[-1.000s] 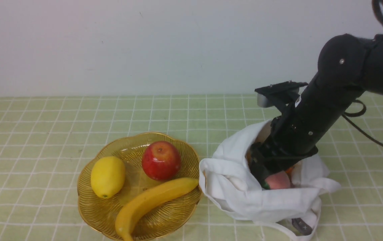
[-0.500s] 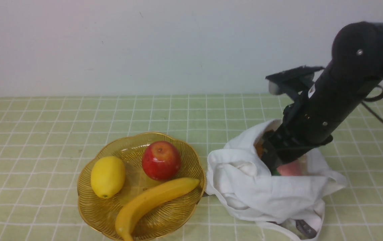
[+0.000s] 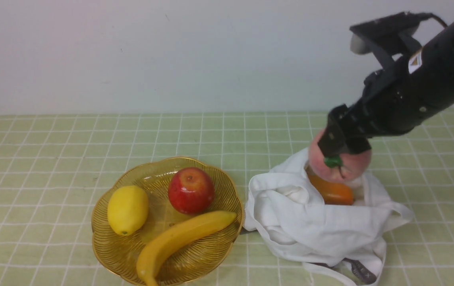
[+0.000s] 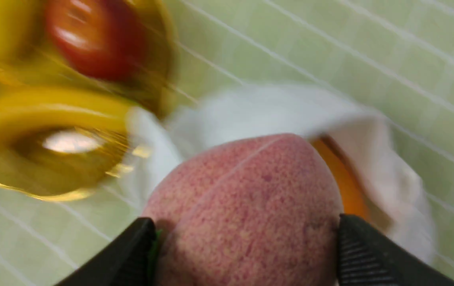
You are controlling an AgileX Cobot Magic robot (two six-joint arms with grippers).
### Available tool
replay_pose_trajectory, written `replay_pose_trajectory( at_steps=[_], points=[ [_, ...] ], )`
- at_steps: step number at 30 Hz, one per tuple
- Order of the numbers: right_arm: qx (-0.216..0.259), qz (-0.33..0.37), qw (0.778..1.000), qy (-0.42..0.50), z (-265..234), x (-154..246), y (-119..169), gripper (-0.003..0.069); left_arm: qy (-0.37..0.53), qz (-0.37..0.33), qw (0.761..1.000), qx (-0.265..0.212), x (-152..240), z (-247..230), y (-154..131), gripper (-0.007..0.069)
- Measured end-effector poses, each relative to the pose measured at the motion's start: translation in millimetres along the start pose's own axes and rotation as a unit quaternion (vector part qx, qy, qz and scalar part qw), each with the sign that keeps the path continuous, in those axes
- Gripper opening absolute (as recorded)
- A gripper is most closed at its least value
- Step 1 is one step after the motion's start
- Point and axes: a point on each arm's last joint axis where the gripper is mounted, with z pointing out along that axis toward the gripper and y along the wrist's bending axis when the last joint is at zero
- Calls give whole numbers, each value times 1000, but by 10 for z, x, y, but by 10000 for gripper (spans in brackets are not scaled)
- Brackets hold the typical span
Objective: Take the fruit out of the bag on the green coffee tablecloth and place them on the plate.
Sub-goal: 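Place the peach onto the plate with the right gripper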
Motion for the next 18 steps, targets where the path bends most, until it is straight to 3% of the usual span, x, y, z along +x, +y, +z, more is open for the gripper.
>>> replay_pose_trajectory(
  at_steps=[4,8,12,18],
  points=[
    [-78,-55,993,-66,-37,-179,471,519,0,0,1000,0,0,0,0,-8],
    [-121,-96,985,-77,242,-240,832,519,0,0,1000,0,0,0,0,-8],
    [-139,-101,984,-57,833,-230,1093,519,0,0,1000,0,0,0,0,-8],
    [-153,-93,984,11,1355,-70,1220,519,0,0,1000,0,0,0,0,-8]
  ],
)
